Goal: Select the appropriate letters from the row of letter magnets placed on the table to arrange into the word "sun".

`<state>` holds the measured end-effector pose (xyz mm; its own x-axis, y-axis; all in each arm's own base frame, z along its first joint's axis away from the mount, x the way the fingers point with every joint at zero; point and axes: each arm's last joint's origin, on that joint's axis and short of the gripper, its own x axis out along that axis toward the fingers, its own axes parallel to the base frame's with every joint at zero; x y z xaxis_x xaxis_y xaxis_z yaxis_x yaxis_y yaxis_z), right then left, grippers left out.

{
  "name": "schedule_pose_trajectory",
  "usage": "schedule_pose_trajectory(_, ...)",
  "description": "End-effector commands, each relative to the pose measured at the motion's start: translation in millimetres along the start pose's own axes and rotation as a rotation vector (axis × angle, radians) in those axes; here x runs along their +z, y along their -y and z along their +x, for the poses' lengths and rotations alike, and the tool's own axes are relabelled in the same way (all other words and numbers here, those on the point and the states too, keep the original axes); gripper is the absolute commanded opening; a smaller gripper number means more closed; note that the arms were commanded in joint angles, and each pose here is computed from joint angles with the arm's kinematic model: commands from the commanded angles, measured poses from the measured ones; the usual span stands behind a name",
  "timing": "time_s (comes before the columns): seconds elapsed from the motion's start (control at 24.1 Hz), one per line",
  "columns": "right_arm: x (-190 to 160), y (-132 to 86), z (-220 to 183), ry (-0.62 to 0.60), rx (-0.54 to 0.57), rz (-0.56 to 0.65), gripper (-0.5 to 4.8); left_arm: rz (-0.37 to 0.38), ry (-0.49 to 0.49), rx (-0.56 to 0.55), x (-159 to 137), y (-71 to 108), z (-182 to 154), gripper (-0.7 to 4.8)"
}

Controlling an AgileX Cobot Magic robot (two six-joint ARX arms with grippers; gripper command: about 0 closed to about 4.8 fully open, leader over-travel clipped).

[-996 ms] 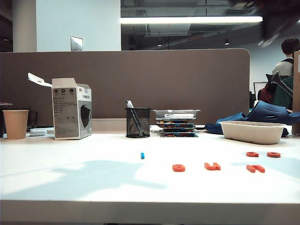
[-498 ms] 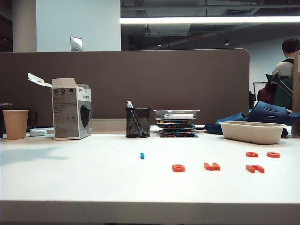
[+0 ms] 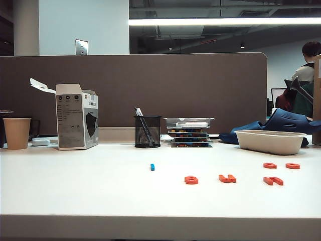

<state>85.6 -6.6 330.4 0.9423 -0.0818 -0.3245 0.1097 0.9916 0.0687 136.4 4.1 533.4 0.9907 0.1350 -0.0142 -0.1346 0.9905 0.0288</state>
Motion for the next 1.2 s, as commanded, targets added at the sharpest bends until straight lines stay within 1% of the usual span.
schedule_pose_trajectory(0.04, -12, 1, -12, 0.062, 0.022, 0.003, -0.07, -0.016, 0.007, -0.021, -20, -3.0, -31, -0.05)
schedule_pose_trajectory(0.08, -20, 0, -18, 0.085, 0.052, 0.000, -0.07, -0.046, 0.001, -0.054, -36, -3.7, -47, -0.05)
schedule_pose_trajectory(0.12, -25, 0, -21, 0.098, 0.068, -0.001, -0.07, -0.062, -0.004, -0.076, -46, -4.0, -55, -0.05)
schedule_pose_trajectory(0.17, -32, 0, -24, 0.112, 0.103, -0.004, -0.07, -0.071, -0.005, -0.109, -63, -4.5, -69, -0.05)
schedule_pose_trajectory(0.21, -41, -1, -26, 0.107, 0.158, -0.007, -0.07, -0.072, 0.002, -0.120, -81, -5.8, -86, -0.05)
schedule_pose_trajectory(0.29, -50, -2, -26, 0.083, 0.218, -0.008, -0.07, -0.073, 0.018, -0.126, -99, -7.3, -101, -0.05)
schedule_pose_trajectory(0.33, -58, -3, -27, 0.056, 0.264, -0.008, -0.07, -0.075, 0.036, -0.136, -114, -8.4, -115, -0.05)
schedule_pose_trajectory(0.42, -61, -3, -29, 0.062, 0.288, -0.009, -0.07, -0.078, 0.068, -0.141, -139, -10.1, -133, -0.05)
schedule_pose_trajectory(0.46, -61, -3, -29, 0.063, 0.282, -0.010, -0.08, -0.084, 0.079, -0.145, -147, -10.5, -138, -0.05)
schedule_pose_trajectory(0.54, -60, -1, -29, 0.084, 0.227, -0.015, -0.08, -0.121, 0.102, -0.173, -169, -10.6, -149, -0.05)
schedule_pose_trajectory(0.58, -58, -1, -31, 0.113, 0.207, -0.022, -0.08, -0.142, 0.112, -0.191, -180, -10.5, -153, -0.05)
schedule_pose_trajectory(0.62, -58, -2, -33, 0.131, 0.218, -0.033, -0.08, -0.159, 0.116, -0.198, -186, -10.8, -155, -0.05)
schedule_pose_trajectory(0.71, -57, -3, -38, 0.186, 0.270, -0.112, -0.08, -0.170, 0.130, -0.226, -198, -11.5, -158, -0.05)
schedule_pose_trajectory(0.75, -56, -3, -40, 0.211, 0.271, -0.133, -0.08, -0.176, 0.125, -0.236, -200, -11.4, -156, -0.05)
schedule_pose_trajectory(0.79, -55, -2, -44, 0.255, 0.264, -0.139, -0.08, -0.188, 0.100, -0.256, -203, -11.4, -155, -0.05)
schedule_pose_trajectory(0.83, -54, -2, -46, 0.274, 0.259, -0.132, -0.08, -0.191, 0.093, -0.266, -205, -11.2, -153, -0.05)
schedule_pose_trajectory(0.95, -59, -2, -44, 0.273, 0.263, -0.110, -0.08, -0.184, 0.101, -0.269, -208, -10.0, -147, -0.05)
schedule_pose_trajectory(1.08, -78, -4, -18, 0.284, 0.271, -0.110, -0.08, -0.187, 0.137, -0.264, -219, -5.4, -127, -0.05)
schedule_pose_trajectory(1.2, -85, -6, -2, 0.340, 0.278, -0.101, -0.08, -0.189, 0.168, -0.267, -230, -1.6, -110, -0.05)
